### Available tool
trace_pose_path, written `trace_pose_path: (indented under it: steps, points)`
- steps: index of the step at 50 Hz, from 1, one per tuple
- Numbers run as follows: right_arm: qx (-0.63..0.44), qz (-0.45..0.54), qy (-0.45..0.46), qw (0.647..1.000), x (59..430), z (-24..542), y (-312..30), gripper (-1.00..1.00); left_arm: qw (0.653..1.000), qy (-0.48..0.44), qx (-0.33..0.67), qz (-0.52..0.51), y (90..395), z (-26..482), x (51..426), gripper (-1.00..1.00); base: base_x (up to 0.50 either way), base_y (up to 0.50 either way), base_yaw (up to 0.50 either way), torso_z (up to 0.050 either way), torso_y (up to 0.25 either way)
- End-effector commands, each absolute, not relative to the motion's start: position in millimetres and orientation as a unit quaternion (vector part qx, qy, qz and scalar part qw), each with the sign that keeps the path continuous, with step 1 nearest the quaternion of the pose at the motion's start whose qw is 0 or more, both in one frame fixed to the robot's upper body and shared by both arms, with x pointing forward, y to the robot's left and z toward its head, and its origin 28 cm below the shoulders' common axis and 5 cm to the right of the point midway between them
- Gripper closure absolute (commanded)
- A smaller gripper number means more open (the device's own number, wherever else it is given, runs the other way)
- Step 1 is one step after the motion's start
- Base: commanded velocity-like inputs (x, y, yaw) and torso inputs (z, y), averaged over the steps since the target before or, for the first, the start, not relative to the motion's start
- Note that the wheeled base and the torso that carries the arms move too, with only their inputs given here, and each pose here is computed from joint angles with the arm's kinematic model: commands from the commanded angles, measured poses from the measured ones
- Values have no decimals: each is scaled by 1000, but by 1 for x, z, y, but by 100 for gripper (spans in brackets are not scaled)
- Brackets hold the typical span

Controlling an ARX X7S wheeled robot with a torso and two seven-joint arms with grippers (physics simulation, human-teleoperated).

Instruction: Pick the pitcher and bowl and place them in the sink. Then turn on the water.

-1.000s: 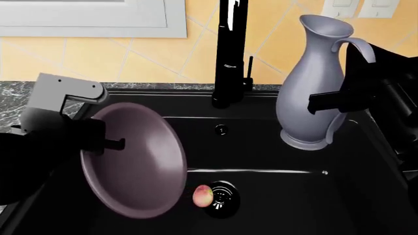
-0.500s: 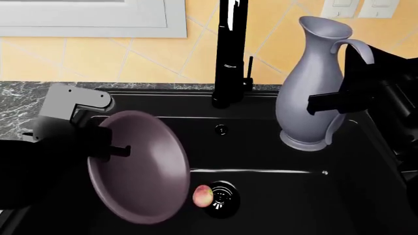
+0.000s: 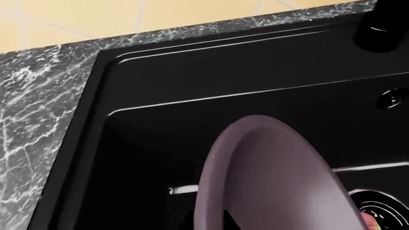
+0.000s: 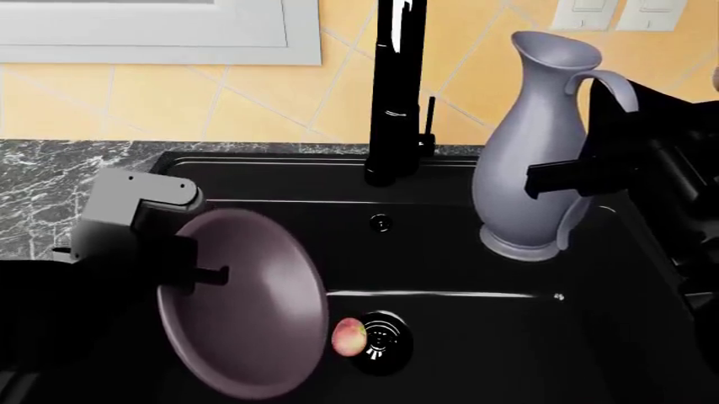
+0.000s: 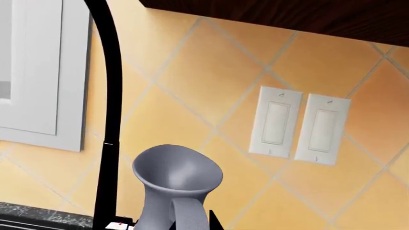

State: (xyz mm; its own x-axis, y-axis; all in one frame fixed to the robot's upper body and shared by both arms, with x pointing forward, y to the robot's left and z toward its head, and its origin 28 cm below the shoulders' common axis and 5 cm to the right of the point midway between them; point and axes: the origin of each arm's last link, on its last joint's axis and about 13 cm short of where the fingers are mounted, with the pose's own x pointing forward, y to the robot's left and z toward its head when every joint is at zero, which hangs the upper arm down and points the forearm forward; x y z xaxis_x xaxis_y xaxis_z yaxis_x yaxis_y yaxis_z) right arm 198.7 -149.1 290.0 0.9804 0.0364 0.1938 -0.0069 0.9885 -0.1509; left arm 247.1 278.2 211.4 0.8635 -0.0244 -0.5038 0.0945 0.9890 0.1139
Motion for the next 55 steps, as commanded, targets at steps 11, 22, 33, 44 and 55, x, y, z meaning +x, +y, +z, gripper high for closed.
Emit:
trace_pose_path:
  steps: [11,22,33,44,55]
  points:
    - [-77,1,-111,991,203,292,-149,100,961,269,57,-29,280,195,249,100,0,0,0,0,1]
    - [-76,1,-110,991,203,292,-150,100,959,275,52,-30,281,187,252,100,0,0,0,1,1]
    - [-75,1,-109,991,203,291,-149,100,958,281,51,-20,285,177,254,100,0,0,0,0,1]
    - [-75,1,-109,991,204,291,-149,100,955,294,49,-13,287,166,254,100,0,0,0,0,1]
    - [-75,2,-109,991,204,291,-149,100,952,304,47,-10,288,158,254,100,0,0,0,1,2]
